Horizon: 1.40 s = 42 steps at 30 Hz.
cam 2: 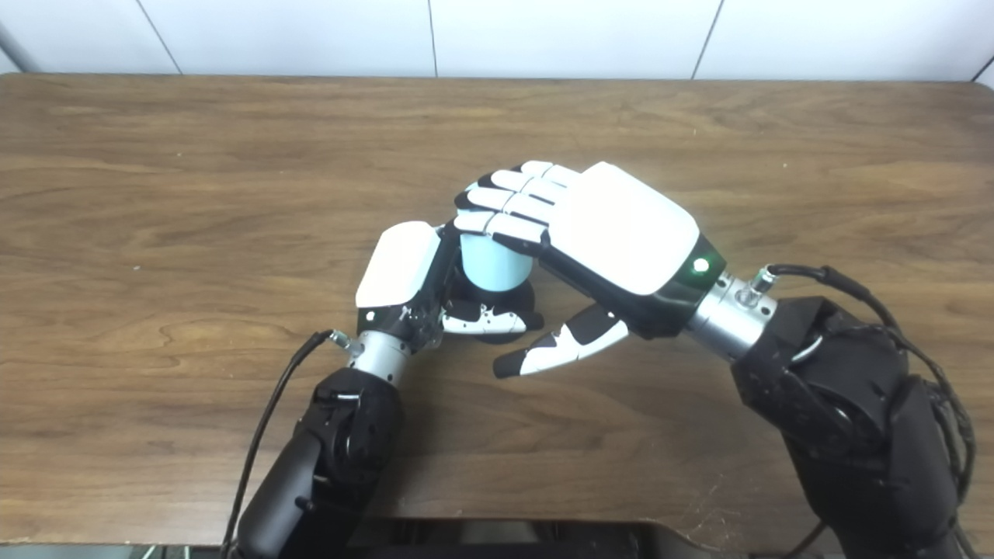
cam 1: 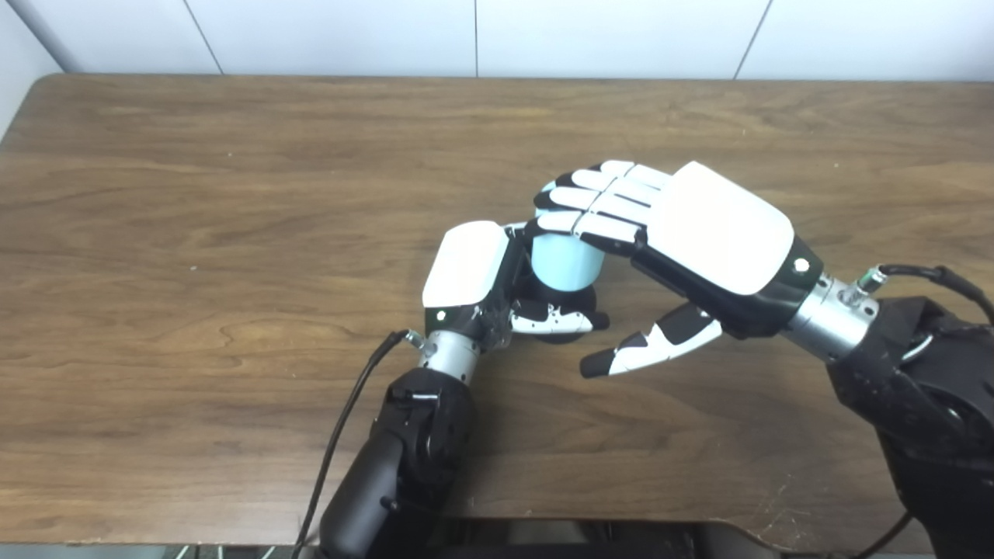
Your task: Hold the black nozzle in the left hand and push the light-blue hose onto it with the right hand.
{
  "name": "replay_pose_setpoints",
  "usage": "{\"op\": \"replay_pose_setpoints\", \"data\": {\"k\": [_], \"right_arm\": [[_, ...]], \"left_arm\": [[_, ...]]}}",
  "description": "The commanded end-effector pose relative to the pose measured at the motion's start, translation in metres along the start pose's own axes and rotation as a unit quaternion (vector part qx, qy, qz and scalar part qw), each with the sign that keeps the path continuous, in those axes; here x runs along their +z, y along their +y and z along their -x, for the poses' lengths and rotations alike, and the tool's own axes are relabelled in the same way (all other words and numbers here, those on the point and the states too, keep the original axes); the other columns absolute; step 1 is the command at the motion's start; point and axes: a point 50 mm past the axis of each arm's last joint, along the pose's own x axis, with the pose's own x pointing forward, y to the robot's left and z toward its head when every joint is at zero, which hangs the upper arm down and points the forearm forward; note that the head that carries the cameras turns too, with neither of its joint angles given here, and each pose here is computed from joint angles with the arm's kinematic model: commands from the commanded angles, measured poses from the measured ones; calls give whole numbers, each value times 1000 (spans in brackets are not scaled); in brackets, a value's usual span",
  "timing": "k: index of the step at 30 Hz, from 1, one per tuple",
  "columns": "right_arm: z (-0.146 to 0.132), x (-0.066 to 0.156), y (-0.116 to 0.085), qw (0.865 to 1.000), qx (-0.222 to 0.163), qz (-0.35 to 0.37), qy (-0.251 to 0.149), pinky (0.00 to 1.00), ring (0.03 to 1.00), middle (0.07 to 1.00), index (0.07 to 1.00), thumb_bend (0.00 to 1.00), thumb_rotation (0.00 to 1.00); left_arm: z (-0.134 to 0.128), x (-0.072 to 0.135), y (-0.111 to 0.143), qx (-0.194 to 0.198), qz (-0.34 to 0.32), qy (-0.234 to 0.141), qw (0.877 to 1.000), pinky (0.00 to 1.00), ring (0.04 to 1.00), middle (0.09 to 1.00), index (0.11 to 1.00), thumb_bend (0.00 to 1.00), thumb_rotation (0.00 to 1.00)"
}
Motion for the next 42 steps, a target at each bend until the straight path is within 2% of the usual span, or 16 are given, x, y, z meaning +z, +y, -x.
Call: {"op": "replay_pose_setpoints", "data": {"k": [1, 5, 10, 15, 18, 23, 24, 27, 30, 35, 39, 42], "right_arm": [[2, -7, 4, 1000, 17, -16, 17, 823, 874, 866, 820, 550, 709], [5, -5, 6, 999, 22, -34, 22, 809, 868, 858, 825, 544, 718], [8, -4, 9, 998, 23, -53, 21, 828, 869, 857, 825, 544, 685], [5, -3, 8, 998, 12, -64, 16, 820, 867, 860, 826, 536, 722], [5, -3, 7, 997, 13, -70, 8, 835, 877, 859, 828, 527, 712], [4, -5, 2, 995, -9, -102, -7, 806, 860, 858, 822, 497, 686], [3, -5, -1, 994, -17, -109, -9, 807, 861, 866, 829, 485, 715], [1, -6, -9, 990, -31, -134, -11, 798, 850, 868, 831, 486, 710], [-2, -8, -17, 988, -41, -149, -9, 805, 865, 890, 847, 481, 753], [-6, -11, -27, 987, -71, -143, -2, 740, 839, 861, 824, 490, 712], [-8, -13, -32, 985, -91, -145, -6, 714, 827, 841, 813, 482, 594], [-8, -14, -32, 987, -94, -128, -8, 711, 817, 835, 809, 480, 609]], "left_arm": [[12, -17, -22, -78, 2, 54, 996, 456, 507, 486, 485, 523, 0], [13, -17, -21, -77, 3, 54, 996, 457, 508, 480, 486, 524, 0], [13, -17, -21, -80, 5, 53, 995, 489, 529, 515, 482, 519, 0], [12, -18, -21, -78, 2, 50, 996, 461, 509, 487, 485, 523, 0], [12, -17, -21, -78, 3, 51, 996, 457, 508, 493, 485, 523, 0], [12, -18, -22, -80, 1, 52, 995, 460, 506, 488, 485, 523, 0], [12, -18, -22, -80, 2, 51, 995, 454, 503, 487, 485, 523, 0], [12, -18, -22, -82, 2, 51, 995, 458, 510, 510, 483, 520, 0], [11, -18, -23, -83, -2, 52, 995, 446, 498, 491, 485, 523, 0], [12, -18, -24, -84, 3, 51, 995, 482, 532, 529, 477, 517, 0], [11, -18, -24, -85, 3, 49, 995, 464, 518, 509, 482, 520, 0], [12, -18, -24, -87, 1, 48, 995, 461, 519, 515, 482, 519, 0]]}}
